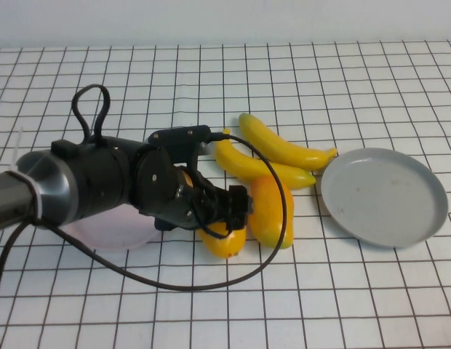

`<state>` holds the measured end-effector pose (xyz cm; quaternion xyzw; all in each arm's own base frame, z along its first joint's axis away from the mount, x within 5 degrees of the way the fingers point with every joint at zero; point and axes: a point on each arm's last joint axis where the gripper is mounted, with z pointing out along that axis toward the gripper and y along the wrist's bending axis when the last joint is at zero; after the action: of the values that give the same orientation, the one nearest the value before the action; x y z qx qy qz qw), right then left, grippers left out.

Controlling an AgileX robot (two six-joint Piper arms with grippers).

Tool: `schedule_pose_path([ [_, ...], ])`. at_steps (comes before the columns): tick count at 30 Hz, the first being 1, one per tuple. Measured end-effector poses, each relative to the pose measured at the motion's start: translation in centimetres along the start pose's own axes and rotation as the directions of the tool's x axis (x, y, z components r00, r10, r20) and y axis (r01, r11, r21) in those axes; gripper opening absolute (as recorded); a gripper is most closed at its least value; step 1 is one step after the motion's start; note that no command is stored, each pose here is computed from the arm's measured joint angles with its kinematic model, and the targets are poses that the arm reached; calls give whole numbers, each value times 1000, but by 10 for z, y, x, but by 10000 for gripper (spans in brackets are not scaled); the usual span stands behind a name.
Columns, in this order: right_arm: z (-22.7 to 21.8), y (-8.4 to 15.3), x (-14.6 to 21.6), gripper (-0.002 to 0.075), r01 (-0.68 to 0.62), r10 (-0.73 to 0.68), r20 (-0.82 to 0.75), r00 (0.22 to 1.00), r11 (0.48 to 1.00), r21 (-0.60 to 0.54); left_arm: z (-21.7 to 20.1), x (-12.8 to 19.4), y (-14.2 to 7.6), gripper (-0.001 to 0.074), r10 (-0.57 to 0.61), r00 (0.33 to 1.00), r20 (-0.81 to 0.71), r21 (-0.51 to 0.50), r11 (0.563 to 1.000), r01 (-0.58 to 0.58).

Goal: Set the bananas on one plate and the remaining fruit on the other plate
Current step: Put one type of fruit in the left plate

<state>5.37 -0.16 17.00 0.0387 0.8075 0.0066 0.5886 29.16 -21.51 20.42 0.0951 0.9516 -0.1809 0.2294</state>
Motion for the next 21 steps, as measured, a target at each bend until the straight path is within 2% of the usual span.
schedule_pose_path([
  [7, 0, 0, 0, -16, 0, 0, 0, 1000, 1000, 0, 17, 4, 8, 667, -35, 998, -46, -15, 999, 34],
  [11, 0, 0, 0, -16, 0, 0, 0, 1000, 1000, 0, 20, 5, 9, 659, -18, 998, -56, -16, 1000, 17],
  [16, 0, 0, 0, -16, 0, 0, 0, 1000, 1000, 0, 20, 5, 10, 537, 9, 999, -54, -23, 1000, -11],
  [21, 0, 0, 0, -16, 0, 0, 0, 1000, 1000, 0, 15, 3, 10, 540, 56, 998, -37, -36, 998, -58],
])
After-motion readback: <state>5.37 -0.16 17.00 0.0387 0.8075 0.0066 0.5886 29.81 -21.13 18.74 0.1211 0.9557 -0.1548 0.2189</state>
